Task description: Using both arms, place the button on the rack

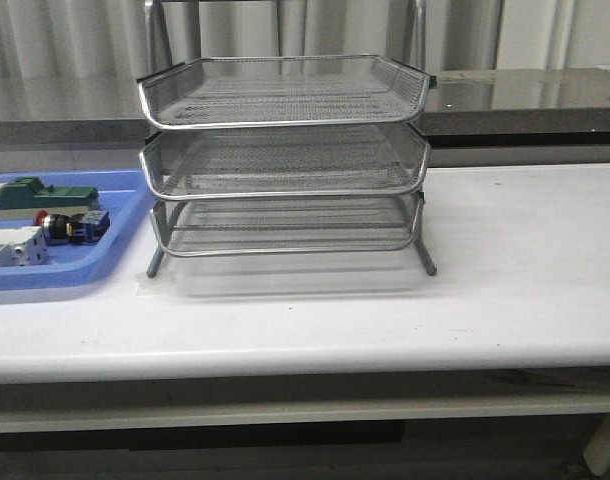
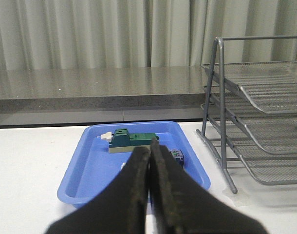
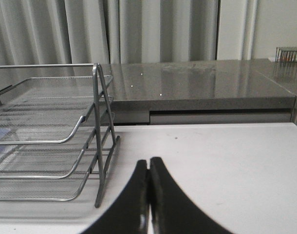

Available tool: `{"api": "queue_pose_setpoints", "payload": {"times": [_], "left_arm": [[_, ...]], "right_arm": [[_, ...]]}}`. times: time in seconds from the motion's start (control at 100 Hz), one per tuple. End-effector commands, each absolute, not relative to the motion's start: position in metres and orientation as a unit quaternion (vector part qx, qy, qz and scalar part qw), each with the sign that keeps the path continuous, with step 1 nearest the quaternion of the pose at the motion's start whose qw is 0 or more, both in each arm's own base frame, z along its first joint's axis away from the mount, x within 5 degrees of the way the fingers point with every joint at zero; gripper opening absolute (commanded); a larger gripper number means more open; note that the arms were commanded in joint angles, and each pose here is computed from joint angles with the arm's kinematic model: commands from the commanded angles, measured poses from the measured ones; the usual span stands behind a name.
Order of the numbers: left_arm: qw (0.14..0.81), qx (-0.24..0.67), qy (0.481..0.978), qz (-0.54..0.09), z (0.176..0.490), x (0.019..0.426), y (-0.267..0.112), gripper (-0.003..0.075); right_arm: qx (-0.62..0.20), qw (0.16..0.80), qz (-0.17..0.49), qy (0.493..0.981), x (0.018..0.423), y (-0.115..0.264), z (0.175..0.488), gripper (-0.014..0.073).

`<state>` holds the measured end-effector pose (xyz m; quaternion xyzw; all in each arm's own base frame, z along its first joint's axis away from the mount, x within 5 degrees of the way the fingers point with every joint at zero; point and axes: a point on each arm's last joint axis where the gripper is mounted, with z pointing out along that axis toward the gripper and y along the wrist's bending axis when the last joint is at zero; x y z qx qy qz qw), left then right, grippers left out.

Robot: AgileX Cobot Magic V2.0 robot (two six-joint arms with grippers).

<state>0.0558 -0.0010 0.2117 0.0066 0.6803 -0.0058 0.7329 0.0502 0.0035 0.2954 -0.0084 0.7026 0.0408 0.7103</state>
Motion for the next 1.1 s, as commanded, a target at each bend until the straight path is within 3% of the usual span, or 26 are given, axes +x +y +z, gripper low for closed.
{"api": "queue_pose_setpoints", "payload": {"times": [0.0, 0.27, 0.66, 0.78, 1.0, 1.09], "left_arm": [[0.754, 0.003, 0.657, -0.014, 0.204, 0.055, -0.001, 0.0004], [0.754, 0.003, 0.657, -0.014, 0.204, 0.055, -0.001, 0.0004], [0.754, 0.003, 0.657, -0.014, 0.204, 0.055, -0.001, 0.0004], [0.754, 0.003, 0.657, -0.014, 0.204, 0.055, -0.001, 0.0004], [0.754, 0.003, 0.657, -0.014, 0.204, 0.055, -0.001, 0.0004], [0.754, 0.003, 0.657, -0.014, 0.204, 0.055, -0.001, 0.0004]], "right_arm": [[-0.010, 0.714, 0.037, 0.700, 0.056, 0.004, 0.332, -0.0057], [-0.002, 0.576, 0.056, 0.815, 0.102, 0.010, 0.363, -0.0057], [0.068, 0.496, 0.193, 0.844, 0.147, 0.028, 0.351, -0.0048], [0.083, 0.477, 0.217, 0.847, 0.154, 0.031, 0.347, 0.0033], [0.100, 0.454, 0.237, 0.853, 0.164, 0.035, 0.341, 0.0360], [0.110, 0.444, 0.245, 0.855, 0.172, 0.036, 0.337, 0.0393]]}}
